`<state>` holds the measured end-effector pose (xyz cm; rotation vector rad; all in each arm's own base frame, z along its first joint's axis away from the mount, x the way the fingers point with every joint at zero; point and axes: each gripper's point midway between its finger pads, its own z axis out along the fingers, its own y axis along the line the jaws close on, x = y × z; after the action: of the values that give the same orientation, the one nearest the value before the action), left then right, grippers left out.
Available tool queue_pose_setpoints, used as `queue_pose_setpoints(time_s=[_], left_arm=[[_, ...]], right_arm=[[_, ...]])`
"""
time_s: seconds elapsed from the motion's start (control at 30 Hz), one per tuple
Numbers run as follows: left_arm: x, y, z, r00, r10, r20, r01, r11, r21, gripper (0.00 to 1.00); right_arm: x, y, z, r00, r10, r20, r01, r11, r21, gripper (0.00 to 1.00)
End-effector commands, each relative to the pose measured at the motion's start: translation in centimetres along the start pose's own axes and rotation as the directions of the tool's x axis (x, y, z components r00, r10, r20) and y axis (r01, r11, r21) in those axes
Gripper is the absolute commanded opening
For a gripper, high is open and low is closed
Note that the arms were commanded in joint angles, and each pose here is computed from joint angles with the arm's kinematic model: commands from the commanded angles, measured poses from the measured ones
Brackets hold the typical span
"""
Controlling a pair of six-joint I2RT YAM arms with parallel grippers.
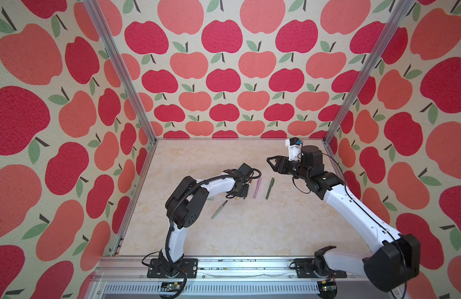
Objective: Insert the pens into the pen caps
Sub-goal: 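Lay the capped white pen beside the brown marker and open the left gripper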
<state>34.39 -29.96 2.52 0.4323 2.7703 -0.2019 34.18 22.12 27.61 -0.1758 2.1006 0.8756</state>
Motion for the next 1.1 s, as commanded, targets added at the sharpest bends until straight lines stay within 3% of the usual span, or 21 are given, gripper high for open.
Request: queue_pose_setpoints(time_s=[0.0,0.27,0.67,0.87,1.07], left_arm=[[-0.2,0.6,0.0,1.000,0.020,-0.012,-0.020,0.999,-0.036,0.18],[-0.1,0.8,0.4,1.000,0.016,-0.017,-0.017,0.999,-0.046,0.27],[-1.8,1.3,-2.1,0.998,0.007,0.069,-0.003,0.998,-0.062,0.47],[-3.3,1.3,-4.7,0.985,-0.019,0.172,0.022,1.000,-0.014,0.57],[-5.7,1.8,-9.2,0.941,-0.073,0.331,0.041,0.994,0.101,0.66]], right_arm=[[-0.4,0.3,-0.4,1.000,0.013,0.010,-0.013,1.000,-0.017,0.61],[-0.5,0.4,-0.7,1.000,0.005,0.007,-0.005,1.000,-0.014,0.61],[-0.2,0.5,-0.9,1.000,0.007,0.000,-0.007,1.000,-0.016,0.61],[0.1,0.2,-0.7,1.000,0.011,-0.007,-0.011,1.000,-0.013,0.61],[0.8,-0.4,0.0,0.999,0.018,-0.029,-0.018,1.000,0.000,0.61]])
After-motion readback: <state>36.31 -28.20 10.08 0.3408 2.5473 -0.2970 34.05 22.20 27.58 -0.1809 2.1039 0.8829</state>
